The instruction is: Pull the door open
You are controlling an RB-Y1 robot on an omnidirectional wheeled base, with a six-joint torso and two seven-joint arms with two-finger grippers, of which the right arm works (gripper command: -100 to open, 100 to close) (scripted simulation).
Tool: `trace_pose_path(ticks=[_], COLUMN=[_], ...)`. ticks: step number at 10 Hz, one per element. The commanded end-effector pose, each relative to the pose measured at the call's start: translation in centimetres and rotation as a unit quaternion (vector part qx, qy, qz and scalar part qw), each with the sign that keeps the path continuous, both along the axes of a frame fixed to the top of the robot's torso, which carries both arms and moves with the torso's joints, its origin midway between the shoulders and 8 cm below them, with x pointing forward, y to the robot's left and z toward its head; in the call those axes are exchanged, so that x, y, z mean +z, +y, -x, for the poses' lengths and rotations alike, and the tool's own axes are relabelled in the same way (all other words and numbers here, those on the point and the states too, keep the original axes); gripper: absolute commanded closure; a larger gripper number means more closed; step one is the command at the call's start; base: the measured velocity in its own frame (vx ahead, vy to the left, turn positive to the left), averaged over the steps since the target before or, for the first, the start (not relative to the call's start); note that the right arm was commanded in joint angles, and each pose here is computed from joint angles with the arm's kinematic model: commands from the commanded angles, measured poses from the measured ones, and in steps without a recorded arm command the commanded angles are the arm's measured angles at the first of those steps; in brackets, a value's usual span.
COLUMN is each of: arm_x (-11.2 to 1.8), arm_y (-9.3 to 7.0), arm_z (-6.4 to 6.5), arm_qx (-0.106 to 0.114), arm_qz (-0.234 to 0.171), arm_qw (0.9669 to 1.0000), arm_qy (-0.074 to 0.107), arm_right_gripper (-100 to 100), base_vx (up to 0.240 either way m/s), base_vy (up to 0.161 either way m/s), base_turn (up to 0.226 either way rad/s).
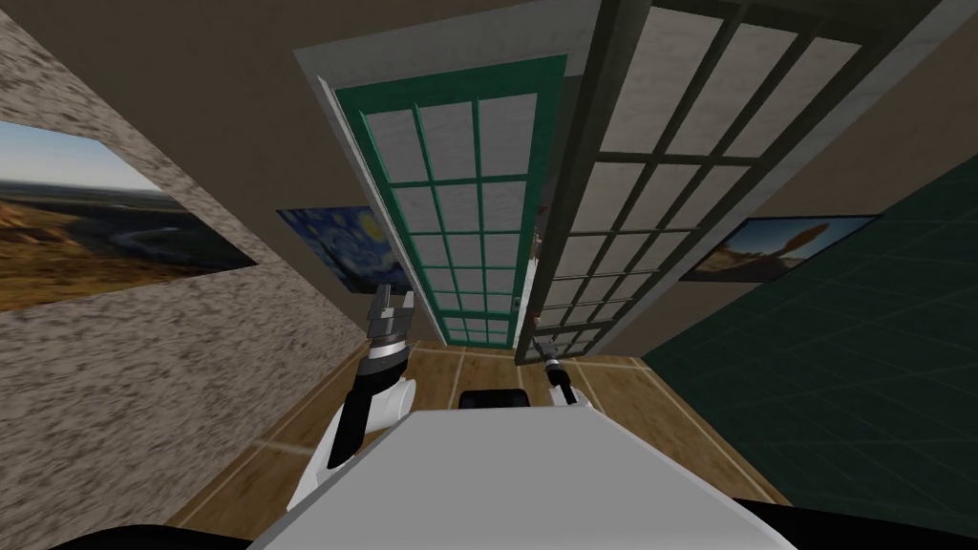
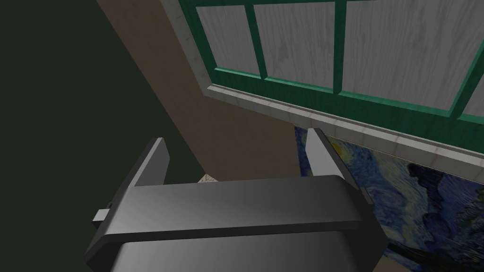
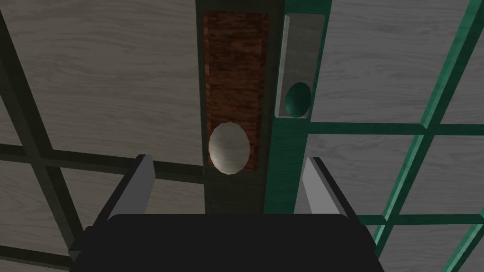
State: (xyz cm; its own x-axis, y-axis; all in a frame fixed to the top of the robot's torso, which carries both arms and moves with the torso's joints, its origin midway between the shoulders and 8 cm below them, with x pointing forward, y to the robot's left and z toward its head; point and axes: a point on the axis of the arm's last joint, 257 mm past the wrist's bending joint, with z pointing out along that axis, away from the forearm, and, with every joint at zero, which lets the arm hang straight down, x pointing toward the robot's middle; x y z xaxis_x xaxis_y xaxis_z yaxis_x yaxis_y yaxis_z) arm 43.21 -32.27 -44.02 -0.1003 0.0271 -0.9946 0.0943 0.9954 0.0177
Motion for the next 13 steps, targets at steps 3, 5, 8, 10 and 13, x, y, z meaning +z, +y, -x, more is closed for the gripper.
trace_pose_path(ticks=[3, 5, 8, 10, 13], arm_x=[2.3, 2.9, 3.0, 2.8, 3.1], arm_y=[0.4, 0.6, -1.8, -4.0, -6.2], arm_z=[-1.6, -2.1, -1.1, -0.1, 0.6], arm_qx=[0.03, 0.037, 0.03, 0.016, 0.004], arm_qz=[0.009, 0.01, 0.01, 0.01, 0.011], arm_qw=[0.9991, 0.9987, 0.9989, 0.9993, 0.9993], arm_qy=[-0.028, -0.034, -0.036, -0.033, -0.035], arm_right_gripper=[-100, -100, -100, -100, -100], base_vx=[-0.181, -0.154, -0.032, 0.14, 0.164], base_vy=[-0.081, -0.084, -0.056, 0.056, 0.042], base_turn=[0.119, 0.069, 0.104, 0.085, 0.091])
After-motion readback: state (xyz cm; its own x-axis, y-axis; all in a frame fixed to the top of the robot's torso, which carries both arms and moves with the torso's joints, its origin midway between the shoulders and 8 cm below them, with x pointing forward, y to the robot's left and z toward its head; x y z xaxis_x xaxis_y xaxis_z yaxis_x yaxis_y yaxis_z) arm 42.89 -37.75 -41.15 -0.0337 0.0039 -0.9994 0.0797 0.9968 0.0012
